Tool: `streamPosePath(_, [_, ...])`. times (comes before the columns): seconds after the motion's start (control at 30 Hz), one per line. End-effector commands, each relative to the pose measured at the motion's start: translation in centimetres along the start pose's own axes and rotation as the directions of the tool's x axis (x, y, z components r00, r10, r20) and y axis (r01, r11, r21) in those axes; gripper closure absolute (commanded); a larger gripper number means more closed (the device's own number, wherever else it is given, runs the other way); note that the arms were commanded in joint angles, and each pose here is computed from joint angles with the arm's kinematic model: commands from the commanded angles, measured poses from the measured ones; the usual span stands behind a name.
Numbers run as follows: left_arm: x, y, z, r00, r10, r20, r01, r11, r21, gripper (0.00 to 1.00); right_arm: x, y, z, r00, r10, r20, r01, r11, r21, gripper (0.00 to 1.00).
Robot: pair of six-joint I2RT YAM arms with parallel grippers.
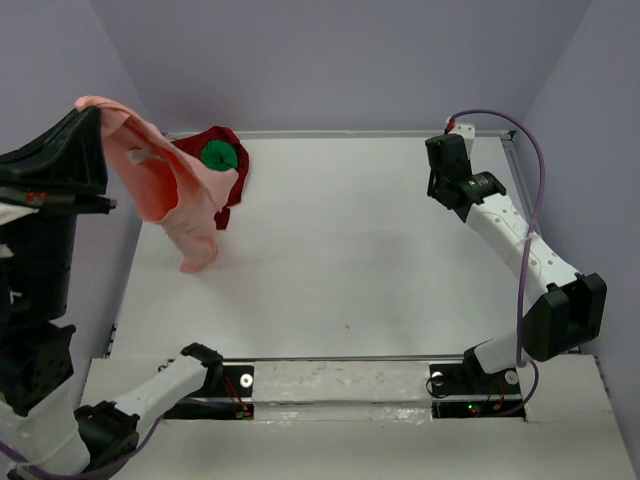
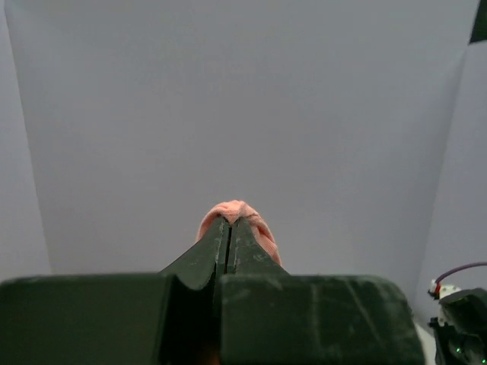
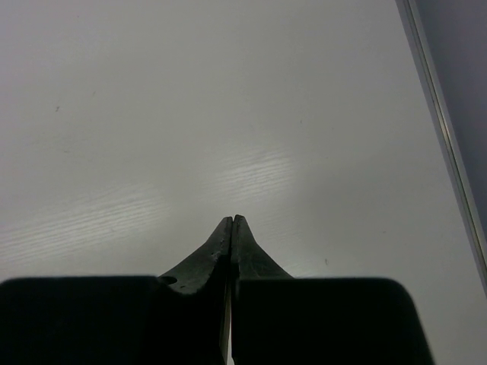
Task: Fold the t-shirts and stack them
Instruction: Move the tshirt to the center of the board
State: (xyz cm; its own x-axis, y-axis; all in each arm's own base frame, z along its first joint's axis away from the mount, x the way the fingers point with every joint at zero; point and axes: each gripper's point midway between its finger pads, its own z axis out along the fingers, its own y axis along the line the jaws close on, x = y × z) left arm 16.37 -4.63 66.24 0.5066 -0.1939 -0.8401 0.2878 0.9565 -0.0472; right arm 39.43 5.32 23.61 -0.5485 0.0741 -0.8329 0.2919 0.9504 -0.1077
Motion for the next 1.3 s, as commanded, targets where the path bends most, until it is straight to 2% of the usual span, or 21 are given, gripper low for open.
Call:
streamPosePath(0.0, [-6.8,-2.7,-0.7,0.970,0.001,0.244,-0.042,0.986,0.164,1.00,-1.8,-0.1,-0.8,0.998,0.047,0.041,-0.046,0.999,-0.018,1.00])
streamPosePath(0.17, [-4.4,-3.5,1.2,0.986,-0.019,0.168,-0.013,0.982,0.188,1.00,-2.6,-0.2,-1.3,0.997,0.050,0.058,-0.049,0.999,-0.024,1.00])
streamPosePath(0.33, [-0.2,-3.4,5.3,0.999,-0.038,0.017,0.035,0.990,0.135,1.00,-3.6,-1.2,-1.7,0.996,0.031,0.086,-0.033,0.999,0.024,1.00])
streamPosePath(0.37, [2.2,-3.2,6.7,0.999,-0.028,-0.047,0.033,0.994,0.101,1.00,-3.9,-1.4,-1.8,0.995,0.031,0.092,-0.035,0.999,0.036,1.00])
streamPosePath(0.4, [1.9,-3.2,6.5,0.998,-0.038,-0.047,0.043,0.994,0.100,1.00,-4.3,-1.7,-2.0,0.994,0.033,0.101,-0.038,0.998,0.047,1.00])
streamPosePath(0.57, [8.3,-5.0,10.3,0.975,-0.068,-0.213,0.095,0.989,0.117,1.00,-7.4,-3.0,-3.7,0.984,0.073,0.164,-0.089,0.992,0.090,1.00])
streamPosePath(0.63, [12.1,-6.1,12.0,0.955,-0.067,-0.288,0.107,0.986,0.126,1.00,-8.5,-3.8,-4.2,0.980,0.077,0.185,-0.101,0.987,0.123,1.00])
streamPosePath(0.77, [19.2,-11.3,13.6,0.910,-0.043,-0.413,0.133,0.973,0.191,1.00,-11.2,-4.5,-5.5,0.969,0.085,0.231,-0.121,0.982,0.148,1.00])
streamPosePath(0.8, [22.1,-13.2,14.4,0.892,-0.024,-0.452,0.135,0.967,0.216,1.00,-12.6,-5.1,-6.4,0.958,0.109,0.263,-0.155,0.975,0.159,1.00])
streamPosePath(0.9, [25.0,-18.6,14.4,0.865,-0.016,-0.502,0.190,0.936,0.297,1.00,-13.8,-5.7,-7.5,0.952,0.122,0.280,-0.173,0.971,0.165,1.00])
streamPosePath(0.97, [31.2,-23.0,14.4,0.807,0.032,-0.590,0.216,0.914,0.344,1.00,-15.3,-6.8,-9.3,0.934,0.158,0.319,-0.219,0.962,0.166,1.00])
streamPosePath(1.07, [33.8,-28.1,13.1,0.783,0.066,-0.619,0.244,0.882,0.403,1.00,-16.5,-7.7,-10.6,0.921,0.165,0.353,-0.237,0.956,0.170,1.00])
streamPosePath(1.13, [37.7,-30.5,12.3,0.739,0.085,-0.668,0.283,0.861,0.423,0.99,-16.8,-8.2,-11.1,0.918,0.162,0.362,-0.241,0.953,0.184,1.00])
streamPosePath(1.17, [39.0,-30.6,12.2,0.721,0.068,-0.689,0.295,0.870,0.395,0.42,-16.8,-8.3,-11.2,0.919,0.157,0.362,-0.238,0.953,0.189,1.00])
streamPosePath(1.2, [39.6,-29.8,12.4,0.722,0.075,-0.688,0.254,0.896,0.364,0.13,-16.8,-8.5,-11.4,0.918,0.157,0.365,-0.238,0.953,0.188,1.00])
streamPosePath(1.23, [40.0,-28.9,12.6,0.726,0.068,-0.684,0.222,0.918,0.328,0.01,-16.8,-8.5,-11.4,0.919,0.153,0.364,-0.235,0.953,0.191,1.00])
streamPosePath(1.27, [40.6,-27.8,12.8,0.725,0.048,-0.687,0.194,0.943,0.270,0.01,-16.5,-8.6,-11.3,0.923,0.143,0.357,-0.225,0.954,0.199,1.00])
